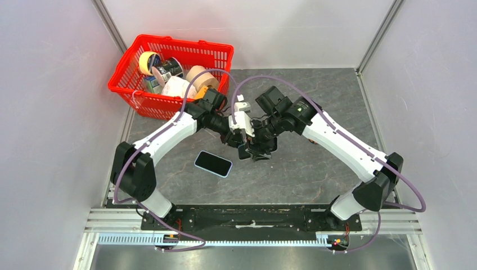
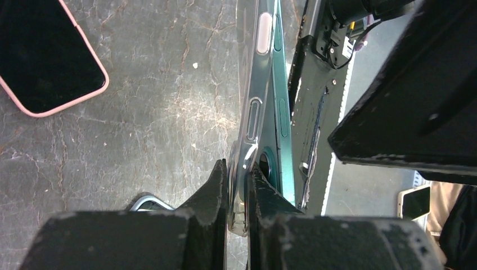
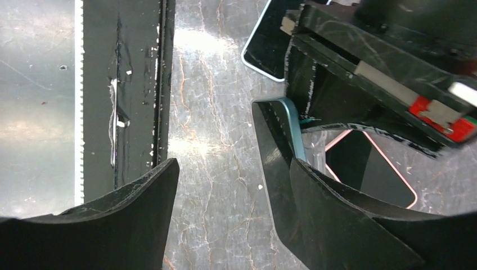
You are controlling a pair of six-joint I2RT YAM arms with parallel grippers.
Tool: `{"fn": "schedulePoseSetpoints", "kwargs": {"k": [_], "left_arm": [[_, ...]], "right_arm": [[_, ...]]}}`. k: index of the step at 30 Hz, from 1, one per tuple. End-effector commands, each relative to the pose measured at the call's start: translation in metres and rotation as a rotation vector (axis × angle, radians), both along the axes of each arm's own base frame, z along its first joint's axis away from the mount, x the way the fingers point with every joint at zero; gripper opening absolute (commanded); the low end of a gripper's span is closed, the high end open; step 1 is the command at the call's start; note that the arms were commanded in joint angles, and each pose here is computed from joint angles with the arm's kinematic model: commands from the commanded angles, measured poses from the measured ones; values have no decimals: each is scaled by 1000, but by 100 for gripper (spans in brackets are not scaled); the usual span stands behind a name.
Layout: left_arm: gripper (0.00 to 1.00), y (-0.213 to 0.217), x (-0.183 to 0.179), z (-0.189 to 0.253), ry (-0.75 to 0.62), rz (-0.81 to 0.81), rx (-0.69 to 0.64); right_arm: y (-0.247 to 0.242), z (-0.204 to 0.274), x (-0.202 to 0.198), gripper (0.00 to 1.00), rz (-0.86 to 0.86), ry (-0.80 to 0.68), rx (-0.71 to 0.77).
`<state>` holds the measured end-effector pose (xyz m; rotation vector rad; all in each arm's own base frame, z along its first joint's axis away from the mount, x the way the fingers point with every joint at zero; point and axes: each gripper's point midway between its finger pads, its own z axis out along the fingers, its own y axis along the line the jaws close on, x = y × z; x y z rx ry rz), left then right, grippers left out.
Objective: Take the phone out of the phone case
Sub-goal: Remove the phone case from the phone.
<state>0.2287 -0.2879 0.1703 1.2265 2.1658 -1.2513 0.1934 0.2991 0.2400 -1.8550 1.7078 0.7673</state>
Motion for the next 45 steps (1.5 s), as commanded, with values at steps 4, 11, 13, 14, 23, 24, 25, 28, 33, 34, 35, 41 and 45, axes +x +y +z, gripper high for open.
{"fn": "schedulePoseSetpoints", "kwargs": {"k": [4, 11, 13, 14, 23, 24, 25, 28, 33, 34, 35, 41, 45], "left_arm": [[2, -12, -12, 40, -99, -130, -134], [2, -13, -19, 43, -96, -150, -142], [2, -12, -20, 44, -96, -154, -146], [2, -12, -21, 44, -95, -157, -147], [2, -10, -29, 46, -99, -202, -156], [2, -10, -30, 46, -98, -205, -156], [2, -10, -30, 46, -99, -209, -159], [2, -10, -31, 48, -103, -215, -166], [2, -11, -29, 50, -113, -217, -169], [2, -11, -29, 50, -113, -218, -171], [2, -12, -28, 51, -113, -220, -174], [2, -14, -26, 45, -118, -223, -175], [2, -14, -21, 32, -136, -208, -156]], "right_arm": [[16, -10, -3, 79, 47, -26, 16], [21, -20, 0, 78, 53, -58, -18], [22, -22, -1, 77, 56, -63, -27], [22, -23, -2, 77, 60, -64, -32], [18, -33, -8, 72, 87, -52, -80], [18, -35, -10, 71, 94, -43, -87], [18, -36, -12, 70, 98, -34, -93], [17, -41, -17, 64, 111, -9, -113], [16, -51, -21, 56, 121, 14, -138], [16, -53, -21, 54, 122, 19, -142], [16, -56, -21, 52, 121, 24, -147], [18, -71, -26, 46, 111, 66, -151], [20, -87, -30, 43, 97, 85, -151]]}}
